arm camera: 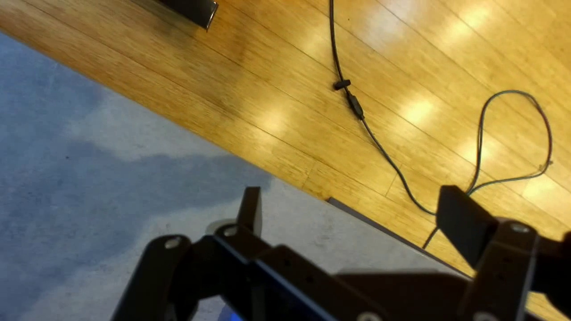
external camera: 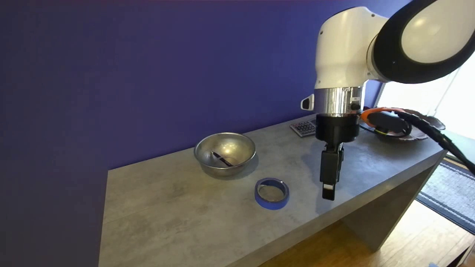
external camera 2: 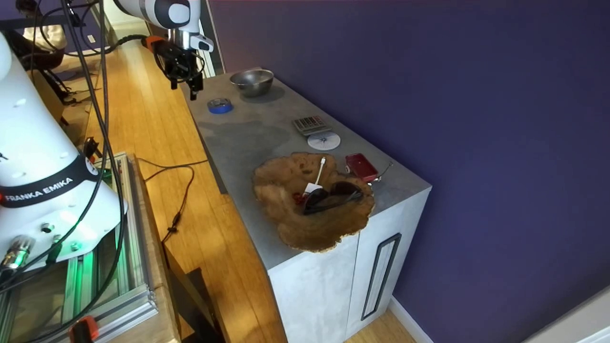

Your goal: Pick up the blue masking tape and place it in the wooden decor bowl on the right

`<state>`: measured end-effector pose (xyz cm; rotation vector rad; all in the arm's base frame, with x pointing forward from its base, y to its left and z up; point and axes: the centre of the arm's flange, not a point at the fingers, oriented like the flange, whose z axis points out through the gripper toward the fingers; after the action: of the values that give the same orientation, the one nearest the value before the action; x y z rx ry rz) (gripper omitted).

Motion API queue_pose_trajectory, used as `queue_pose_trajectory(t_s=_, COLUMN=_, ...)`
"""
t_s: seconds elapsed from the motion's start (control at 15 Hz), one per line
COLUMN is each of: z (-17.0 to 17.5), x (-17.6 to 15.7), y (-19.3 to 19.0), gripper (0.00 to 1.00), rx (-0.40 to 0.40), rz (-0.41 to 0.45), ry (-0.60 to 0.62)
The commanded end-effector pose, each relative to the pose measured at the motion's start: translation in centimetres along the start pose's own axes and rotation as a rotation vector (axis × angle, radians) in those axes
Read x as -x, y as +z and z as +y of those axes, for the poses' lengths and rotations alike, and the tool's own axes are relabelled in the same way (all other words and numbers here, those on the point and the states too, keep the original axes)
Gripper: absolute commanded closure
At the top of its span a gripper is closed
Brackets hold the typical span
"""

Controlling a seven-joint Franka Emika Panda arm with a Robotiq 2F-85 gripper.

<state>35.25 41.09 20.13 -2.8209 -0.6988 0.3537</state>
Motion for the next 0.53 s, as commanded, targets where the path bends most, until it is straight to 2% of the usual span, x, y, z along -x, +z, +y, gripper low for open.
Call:
queue_pose_trajectory(t_s=0.0, z=0.1, x=-0.3, y=0.1, gripper=0.00, rx=-0.001, rz=-0.001, ry=0.001)
queue_pose_trajectory(t_s=0.07, z=0.1, x=-0.5, y=-0.1, gripper=0.00, rx=-0.001, rz=0.001, ry=0.001)
queue_pose_trajectory(t_s=0.13, z=-0.4, x=-1.4, y=1.3, gripper=0.00, rx=-0.005, rz=0.124, ry=0.009)
queue_pose_trajectory(t_s=0.27, z=-0.5, x=-2.5, y=2.8, gripper=0.00, rx=0.039, rz=0.235, ry=-0.017)
queue_pose_trajectory(t_s=0.47, z=-0.5, x=-3.3, y=5.5, gripper=0.00, rx=0.088, rz=0.298, ry=-0.058)
